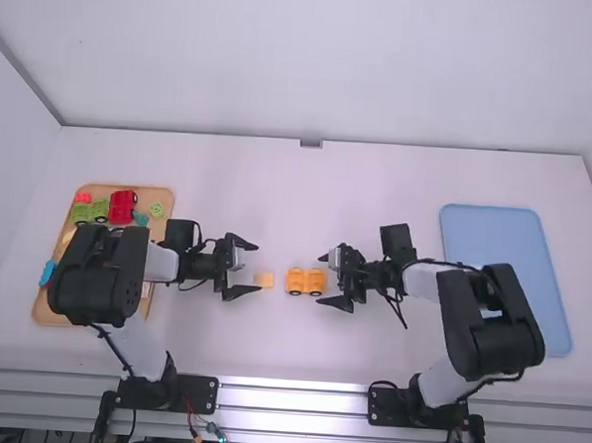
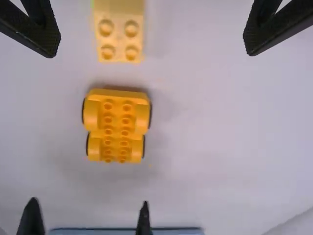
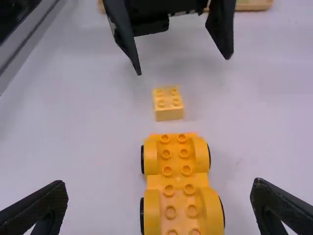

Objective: Assemble lego blocks to make yellow taxi

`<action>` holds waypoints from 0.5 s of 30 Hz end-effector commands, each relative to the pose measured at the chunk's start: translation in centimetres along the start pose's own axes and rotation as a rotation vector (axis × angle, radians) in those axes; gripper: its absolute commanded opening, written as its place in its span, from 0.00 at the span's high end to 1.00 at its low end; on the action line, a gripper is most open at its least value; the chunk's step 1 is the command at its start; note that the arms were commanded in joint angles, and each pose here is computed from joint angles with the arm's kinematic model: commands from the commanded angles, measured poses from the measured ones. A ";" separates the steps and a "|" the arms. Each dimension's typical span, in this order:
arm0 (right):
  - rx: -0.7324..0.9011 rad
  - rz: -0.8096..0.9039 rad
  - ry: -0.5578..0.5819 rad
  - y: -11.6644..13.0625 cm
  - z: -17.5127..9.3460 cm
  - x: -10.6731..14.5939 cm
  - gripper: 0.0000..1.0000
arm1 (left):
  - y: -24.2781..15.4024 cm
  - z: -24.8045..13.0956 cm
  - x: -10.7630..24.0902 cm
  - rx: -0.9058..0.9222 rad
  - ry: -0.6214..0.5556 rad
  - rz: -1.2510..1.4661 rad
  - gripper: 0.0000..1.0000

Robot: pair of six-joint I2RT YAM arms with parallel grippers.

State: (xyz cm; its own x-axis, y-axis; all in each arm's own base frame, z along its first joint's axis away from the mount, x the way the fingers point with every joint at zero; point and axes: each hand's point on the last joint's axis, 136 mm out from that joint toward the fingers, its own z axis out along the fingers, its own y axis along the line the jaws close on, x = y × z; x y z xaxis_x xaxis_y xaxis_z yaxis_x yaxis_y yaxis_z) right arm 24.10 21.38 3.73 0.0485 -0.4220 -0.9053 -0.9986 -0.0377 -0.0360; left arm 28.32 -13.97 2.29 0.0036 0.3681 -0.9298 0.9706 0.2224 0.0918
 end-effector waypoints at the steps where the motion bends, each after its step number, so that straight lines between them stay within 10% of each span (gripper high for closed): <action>1: -0.028 -0.070 -0.024 0.5 0.8 0.7 0.02 | -1.2 0.8 0.0 0.028 0.030 -0.053 0.01; 15: 0.030 0.042 0.028 -1.6 3.6 3.8 0.01 | -1.2 2.4 2.4 0.054 0.118 -0.072 0.11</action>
State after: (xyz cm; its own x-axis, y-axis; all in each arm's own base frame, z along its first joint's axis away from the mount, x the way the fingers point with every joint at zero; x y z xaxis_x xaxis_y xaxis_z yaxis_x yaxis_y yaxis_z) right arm 26.02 23.18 -0.75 0.0619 -0.4458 -0.8930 -0.9979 -0.0112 -0.0636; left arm 27.71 -15.44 -0.60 -0.0851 0.4602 -0.8837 0.9774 0.2110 0.0158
